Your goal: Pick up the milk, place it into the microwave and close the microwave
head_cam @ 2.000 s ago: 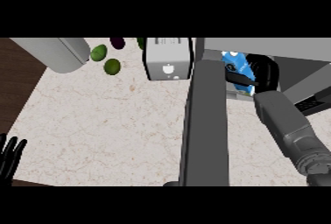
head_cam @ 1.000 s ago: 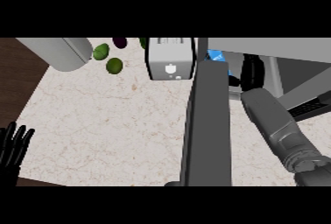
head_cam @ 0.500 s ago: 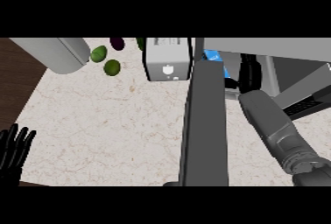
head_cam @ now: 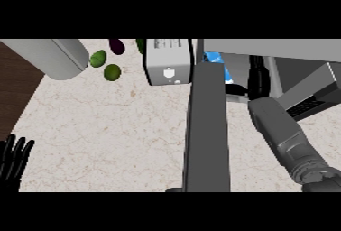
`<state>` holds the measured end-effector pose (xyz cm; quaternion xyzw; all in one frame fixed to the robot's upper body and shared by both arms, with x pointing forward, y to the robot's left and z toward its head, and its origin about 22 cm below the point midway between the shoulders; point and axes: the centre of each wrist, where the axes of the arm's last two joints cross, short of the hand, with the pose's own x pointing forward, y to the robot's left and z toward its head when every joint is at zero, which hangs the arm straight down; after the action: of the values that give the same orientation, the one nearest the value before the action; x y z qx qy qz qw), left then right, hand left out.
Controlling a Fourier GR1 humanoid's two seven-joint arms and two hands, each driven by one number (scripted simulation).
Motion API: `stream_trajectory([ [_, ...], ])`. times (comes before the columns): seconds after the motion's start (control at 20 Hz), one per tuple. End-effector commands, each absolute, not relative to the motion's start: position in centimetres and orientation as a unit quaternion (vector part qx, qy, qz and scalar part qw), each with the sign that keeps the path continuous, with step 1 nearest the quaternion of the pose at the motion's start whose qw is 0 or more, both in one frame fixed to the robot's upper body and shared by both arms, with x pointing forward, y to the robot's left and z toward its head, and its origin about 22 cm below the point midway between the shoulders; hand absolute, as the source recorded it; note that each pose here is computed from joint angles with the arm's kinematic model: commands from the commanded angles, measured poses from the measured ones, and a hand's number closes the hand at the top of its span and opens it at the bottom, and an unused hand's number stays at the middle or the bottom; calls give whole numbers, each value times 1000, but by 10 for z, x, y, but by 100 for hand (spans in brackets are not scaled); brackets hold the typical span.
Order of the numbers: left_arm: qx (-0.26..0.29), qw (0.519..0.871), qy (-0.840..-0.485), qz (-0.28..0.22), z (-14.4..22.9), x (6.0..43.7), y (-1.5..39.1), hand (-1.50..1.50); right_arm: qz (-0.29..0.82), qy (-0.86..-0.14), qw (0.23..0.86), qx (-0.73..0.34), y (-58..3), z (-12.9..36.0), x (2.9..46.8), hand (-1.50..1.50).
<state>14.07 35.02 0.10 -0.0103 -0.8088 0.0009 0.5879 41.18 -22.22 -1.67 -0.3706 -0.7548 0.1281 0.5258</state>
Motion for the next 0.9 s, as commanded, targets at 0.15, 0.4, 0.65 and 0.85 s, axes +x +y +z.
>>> stream_trajectory([
  [0.15, -7, 591, -807, 7, -7, 137, 338, -150, 111, -785, 535, -292, -225, -24, 406, -150],
  [0.4, -7, 594, -804, -4, -6, 130, 336, -150, 98, -800, 547, -227, -228, -53, 385, -150],
  [0.65, -22, 602, -798, -24, -1, 114, 331, -150, 77, -805, 557, -190, -220, -73, 369, -150],
  [0.85, -88, 605, -791, -35, -4, 117, 310, -150, 56, -807, 575, -123, -212, -88, 356, -150],
])
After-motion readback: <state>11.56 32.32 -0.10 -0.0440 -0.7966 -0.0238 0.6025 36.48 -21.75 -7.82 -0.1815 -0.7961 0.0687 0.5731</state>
